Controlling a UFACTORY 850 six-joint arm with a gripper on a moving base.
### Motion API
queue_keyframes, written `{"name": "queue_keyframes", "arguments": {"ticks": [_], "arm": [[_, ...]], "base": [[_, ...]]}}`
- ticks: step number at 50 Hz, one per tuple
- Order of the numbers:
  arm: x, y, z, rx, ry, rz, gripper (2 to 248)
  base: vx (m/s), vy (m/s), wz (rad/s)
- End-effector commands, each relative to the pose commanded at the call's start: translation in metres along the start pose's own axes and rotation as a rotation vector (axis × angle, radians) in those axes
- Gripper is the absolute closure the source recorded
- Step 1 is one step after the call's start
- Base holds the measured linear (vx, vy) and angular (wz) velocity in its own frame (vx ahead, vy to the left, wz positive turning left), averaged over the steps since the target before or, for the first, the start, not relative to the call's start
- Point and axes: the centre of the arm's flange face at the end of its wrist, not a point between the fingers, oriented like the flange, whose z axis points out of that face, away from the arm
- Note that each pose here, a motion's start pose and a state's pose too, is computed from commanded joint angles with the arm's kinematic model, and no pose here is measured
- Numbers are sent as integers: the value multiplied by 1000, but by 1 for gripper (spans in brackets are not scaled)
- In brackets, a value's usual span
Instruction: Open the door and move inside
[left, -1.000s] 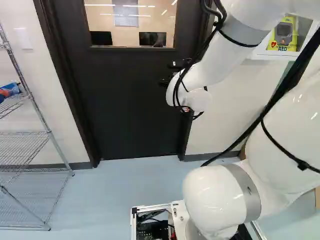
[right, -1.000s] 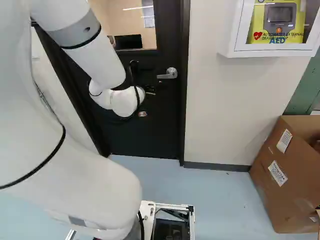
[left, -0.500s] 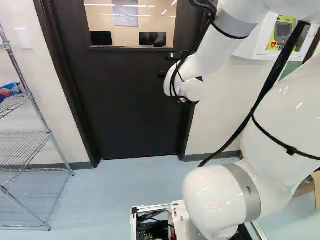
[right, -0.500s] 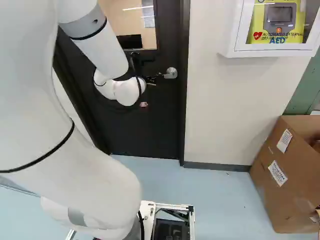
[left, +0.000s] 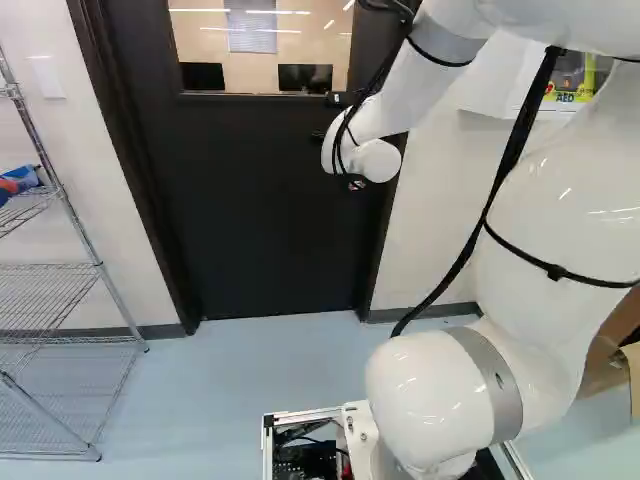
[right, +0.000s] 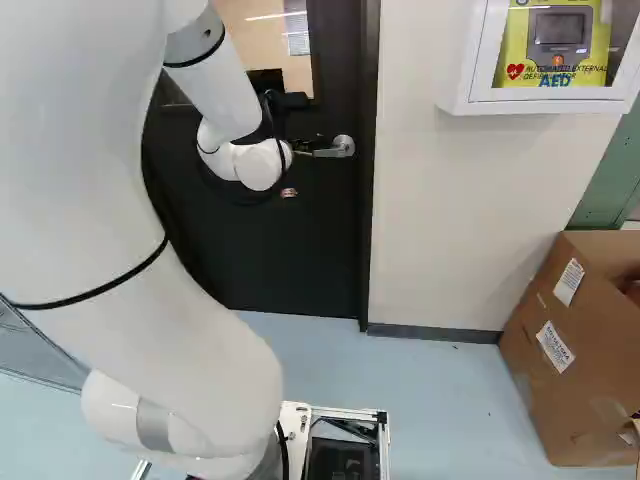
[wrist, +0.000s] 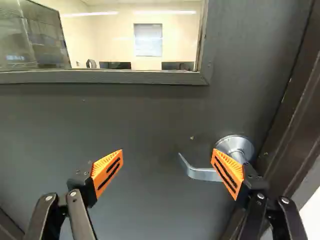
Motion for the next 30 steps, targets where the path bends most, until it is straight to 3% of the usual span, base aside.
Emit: {"name": "queue_keyframes", "arguments": {"ticks": [12, 30], "arm": [[1, -5, 23, 10, -2, -1, 3], [-16, -6, 28, 11, -36, -1, 3]], "base": [[0, 0, 0], [0, 0, 0]]}}
